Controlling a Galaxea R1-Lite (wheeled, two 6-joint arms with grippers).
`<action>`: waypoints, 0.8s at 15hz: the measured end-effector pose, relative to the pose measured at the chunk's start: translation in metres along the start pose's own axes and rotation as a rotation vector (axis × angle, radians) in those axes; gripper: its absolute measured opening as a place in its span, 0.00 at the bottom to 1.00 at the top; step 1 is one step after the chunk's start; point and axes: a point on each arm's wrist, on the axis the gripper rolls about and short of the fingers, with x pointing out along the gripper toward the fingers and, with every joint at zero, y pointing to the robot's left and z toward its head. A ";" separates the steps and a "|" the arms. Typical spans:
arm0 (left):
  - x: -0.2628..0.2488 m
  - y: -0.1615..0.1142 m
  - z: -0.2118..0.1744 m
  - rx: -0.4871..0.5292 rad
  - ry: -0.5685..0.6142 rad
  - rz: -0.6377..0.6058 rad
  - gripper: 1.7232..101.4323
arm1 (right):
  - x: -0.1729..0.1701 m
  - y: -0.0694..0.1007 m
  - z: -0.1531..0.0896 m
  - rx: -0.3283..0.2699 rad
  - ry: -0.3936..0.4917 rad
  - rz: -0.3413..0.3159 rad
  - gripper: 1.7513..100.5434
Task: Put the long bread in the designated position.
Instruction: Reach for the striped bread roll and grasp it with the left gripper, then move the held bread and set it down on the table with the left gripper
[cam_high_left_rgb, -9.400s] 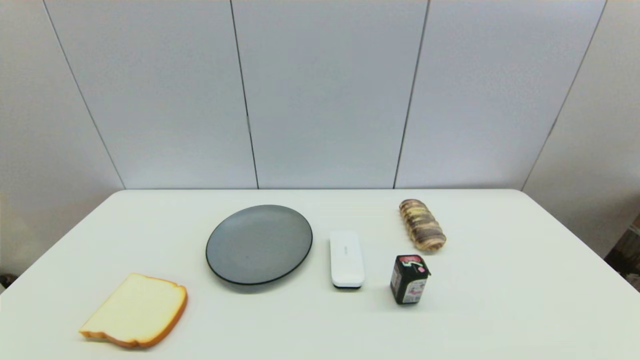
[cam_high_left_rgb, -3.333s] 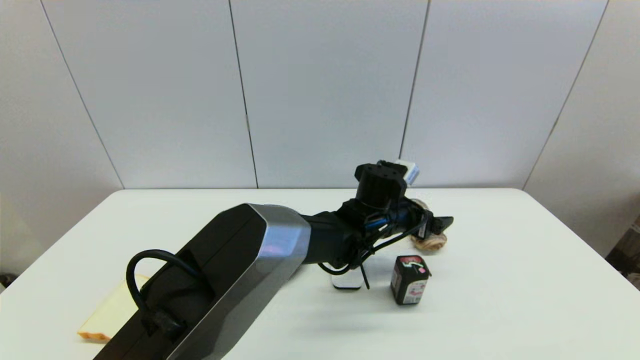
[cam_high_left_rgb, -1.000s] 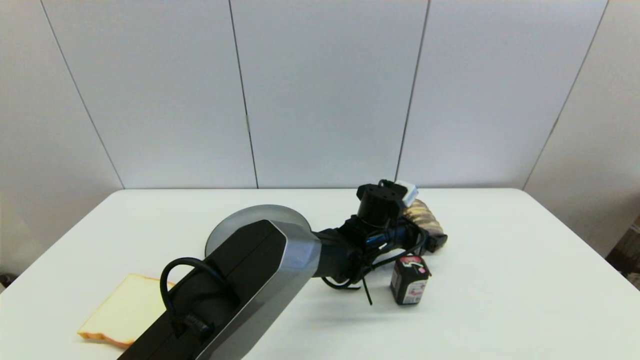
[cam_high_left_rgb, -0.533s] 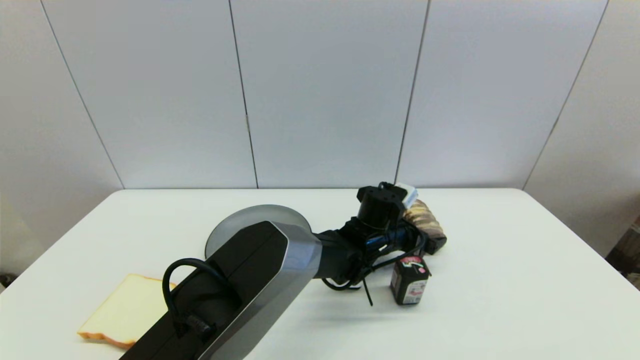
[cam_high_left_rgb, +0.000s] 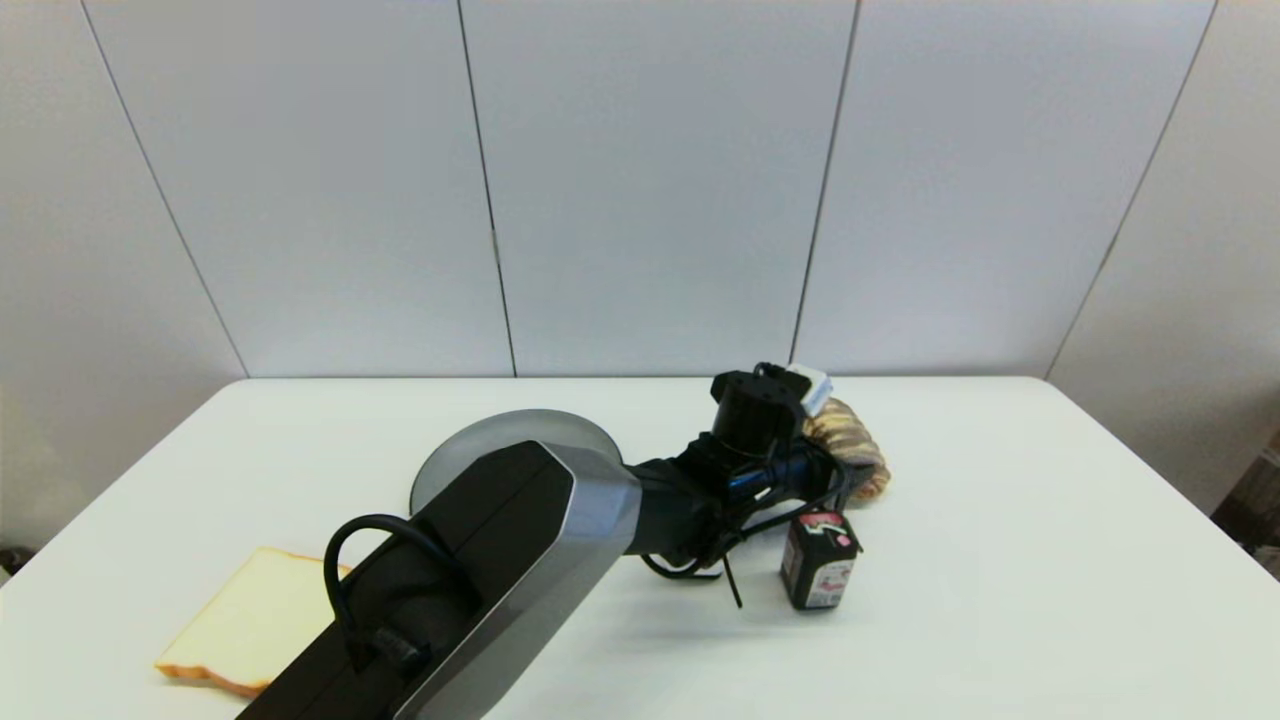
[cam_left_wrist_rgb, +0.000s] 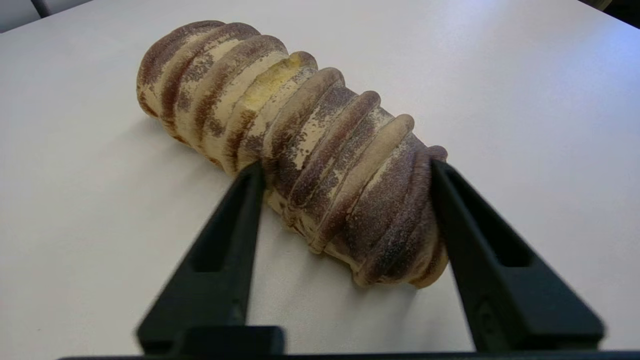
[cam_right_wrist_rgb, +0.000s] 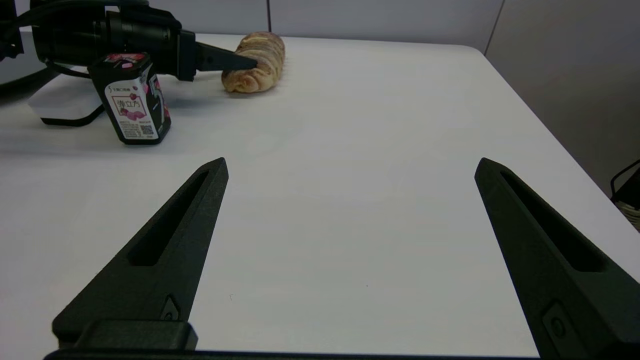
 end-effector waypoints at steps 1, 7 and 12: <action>0.000 0.000 0.000 0.000 0.000 0.000 0.52 | 0.000 0.000 0.000 0.000 0.000 0.000 0.97; 0.000 0.000 0.001 0.000 0.000 0.000 0.07 | 0.000 0.000 0.000 0.000 0.000 0.000 0.97; -0.003 0.003 0.007 0.001 -0.010 0.006 0.07 | 0.000 0.000 0.000 0.000 0.000 0.000 0.97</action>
